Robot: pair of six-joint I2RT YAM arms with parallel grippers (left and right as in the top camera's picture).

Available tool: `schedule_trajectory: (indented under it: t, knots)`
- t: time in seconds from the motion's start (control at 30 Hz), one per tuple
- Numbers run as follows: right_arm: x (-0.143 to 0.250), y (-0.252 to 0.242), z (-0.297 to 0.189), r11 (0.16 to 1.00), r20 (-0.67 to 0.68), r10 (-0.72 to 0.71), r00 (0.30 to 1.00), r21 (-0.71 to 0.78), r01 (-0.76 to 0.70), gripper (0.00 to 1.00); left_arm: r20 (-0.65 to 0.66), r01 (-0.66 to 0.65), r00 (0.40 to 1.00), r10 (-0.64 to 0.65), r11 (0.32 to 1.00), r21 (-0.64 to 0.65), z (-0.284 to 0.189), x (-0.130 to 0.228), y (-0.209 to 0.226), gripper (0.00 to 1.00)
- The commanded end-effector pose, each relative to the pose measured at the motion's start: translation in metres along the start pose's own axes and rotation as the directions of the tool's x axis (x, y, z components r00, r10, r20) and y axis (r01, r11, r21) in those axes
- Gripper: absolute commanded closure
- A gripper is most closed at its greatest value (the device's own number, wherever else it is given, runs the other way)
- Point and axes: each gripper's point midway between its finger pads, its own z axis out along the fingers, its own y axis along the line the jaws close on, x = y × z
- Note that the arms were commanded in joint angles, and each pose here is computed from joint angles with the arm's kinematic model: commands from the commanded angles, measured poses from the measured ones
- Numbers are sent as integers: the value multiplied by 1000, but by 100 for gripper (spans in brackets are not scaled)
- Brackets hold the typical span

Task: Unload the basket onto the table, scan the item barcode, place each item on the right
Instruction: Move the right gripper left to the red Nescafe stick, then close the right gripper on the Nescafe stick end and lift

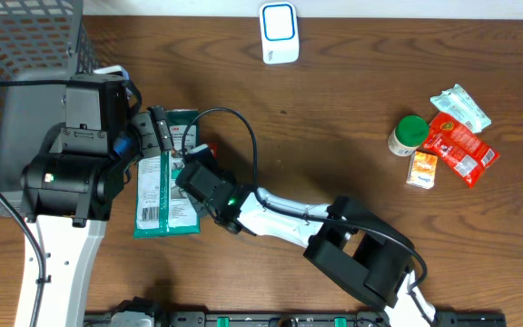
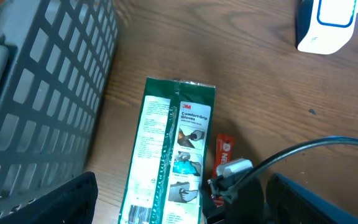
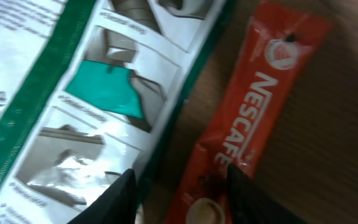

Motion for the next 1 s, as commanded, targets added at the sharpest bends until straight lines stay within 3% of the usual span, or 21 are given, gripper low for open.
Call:
schedule_trajectory:
  t: [0.0,0.1,0.33,0.67,0.8,0.97]
  knots:
    - [3,-23,7,996,-9,19,1000,88,-18,64,4,11,1000,-11,1000,-10,0,-1,2,13]
    - [6,-37,6,990,-25,20,999,138,-16,68,4,11,1000,-11,1000,-10,0,-1,2,13]
    - [-7,-65,-14,983,-46,38,998,180,-29,67,4,11,1000,-11,1000,-10,0,-1,2,13]
    - [-33,-96,-62,978,-52,-1,999,207,12,56,4,11,1000,-11,1000,-10,0,-1,2,13]
    - [-40,-88,-76,991,-48,18,999,133,-12,47,4,11,1000,-11,1000,-10,0,-1,2,13]
    - [-28,-82,-66,994,-93,14,996,106,-4,48,4,11,1000,-11,1000,-10,0,-1,2,13]
